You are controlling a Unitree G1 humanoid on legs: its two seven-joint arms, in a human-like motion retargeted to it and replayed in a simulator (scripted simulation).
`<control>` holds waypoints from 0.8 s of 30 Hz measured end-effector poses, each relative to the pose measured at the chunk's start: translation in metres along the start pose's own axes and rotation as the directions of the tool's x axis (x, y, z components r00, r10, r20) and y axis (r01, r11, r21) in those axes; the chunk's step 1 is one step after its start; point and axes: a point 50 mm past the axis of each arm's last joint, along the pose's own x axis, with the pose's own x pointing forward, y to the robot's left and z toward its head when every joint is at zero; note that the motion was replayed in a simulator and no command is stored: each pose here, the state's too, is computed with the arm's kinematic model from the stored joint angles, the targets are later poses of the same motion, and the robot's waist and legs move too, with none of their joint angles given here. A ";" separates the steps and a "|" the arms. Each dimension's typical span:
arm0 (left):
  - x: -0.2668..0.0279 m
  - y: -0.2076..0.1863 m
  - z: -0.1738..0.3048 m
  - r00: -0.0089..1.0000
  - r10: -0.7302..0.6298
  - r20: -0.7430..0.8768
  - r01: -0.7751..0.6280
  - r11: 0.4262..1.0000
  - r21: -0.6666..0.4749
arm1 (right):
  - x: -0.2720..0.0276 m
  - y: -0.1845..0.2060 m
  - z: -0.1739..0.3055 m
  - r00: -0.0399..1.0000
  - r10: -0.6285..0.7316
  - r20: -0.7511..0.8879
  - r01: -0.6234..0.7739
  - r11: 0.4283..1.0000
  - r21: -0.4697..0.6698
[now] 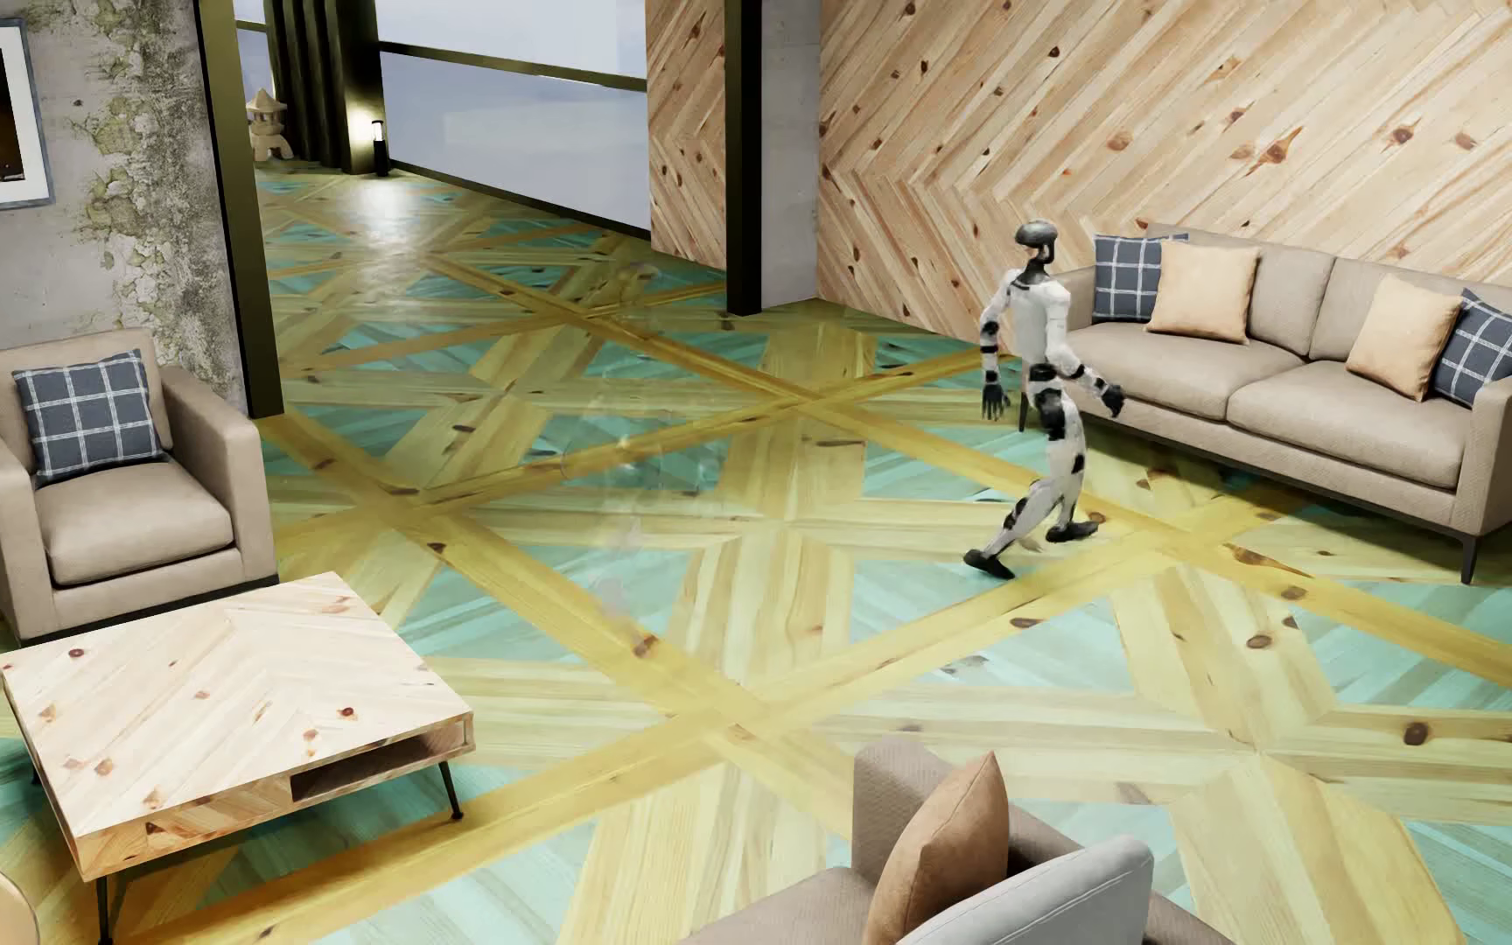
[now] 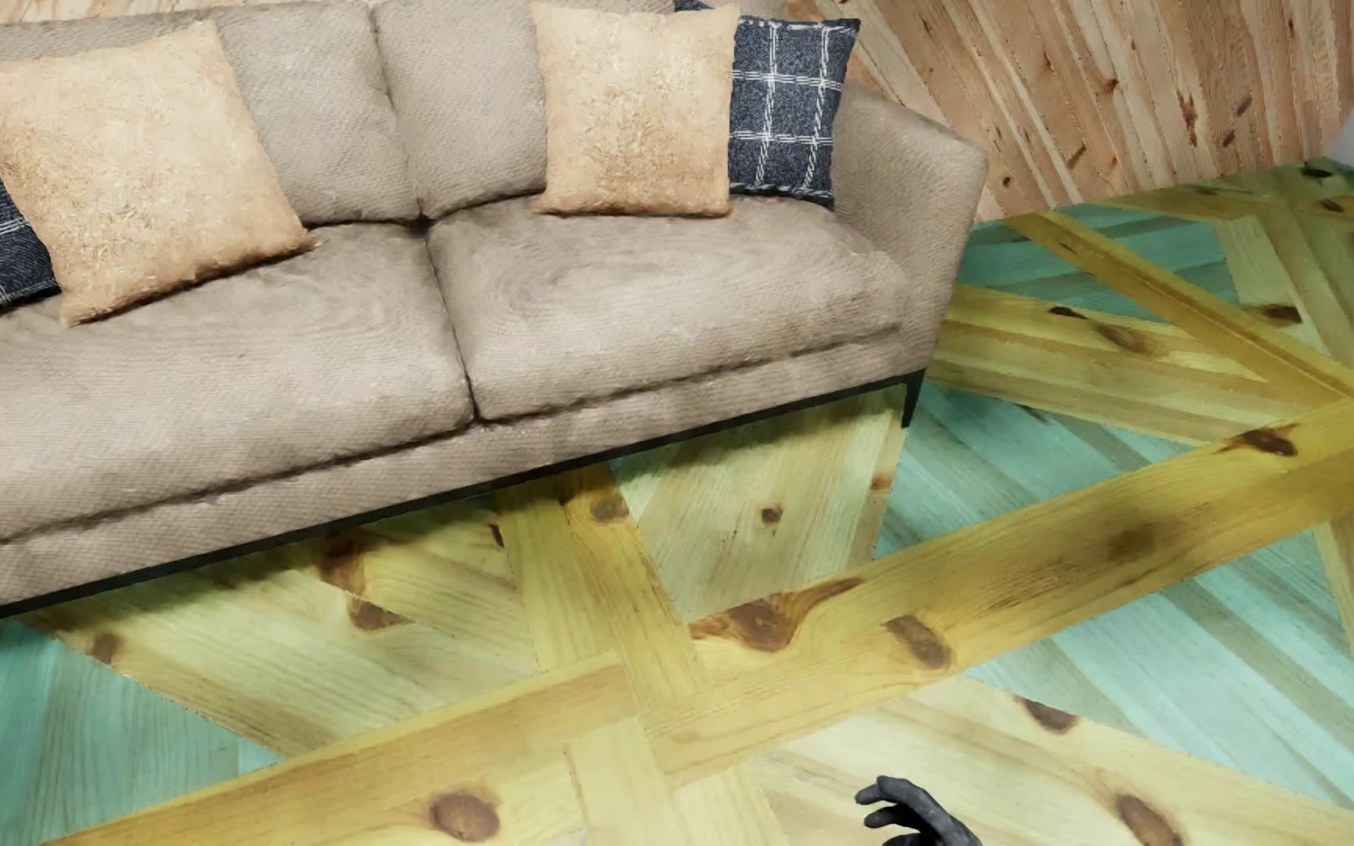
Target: Approach the coffeetable
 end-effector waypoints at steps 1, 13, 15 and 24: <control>-0.002 -0.005 -0.003 1.000 -0.018 -0.004 0.018 1.000 0.017 | -0.002 -0.001 -0.004 1.000 -0.008 -0.012 0.008 1.000 0.009; -0.012 0.108 0.102 0.898 0.298 0.325 -0.275 0.955 -0.114 | -0.068 0.040 -0.138 0.823 0.130 -0.553 -0.164 0.986 -0.011; -0.020 0.134 0.095 0.869 0.395 0.298 -0.341 0.915 -0.218 | -0.071 0.034 -0.136 0.833 0.128 -0.539 -0.176 0.984 -0.038; -0.022 0.150 0.090 0.868 0.419 0.267 -0.380 0.906 -0.187 | -0.050 0.007 -0.116 0.884 0.033 -0.467 -0.051 0.998 -0.026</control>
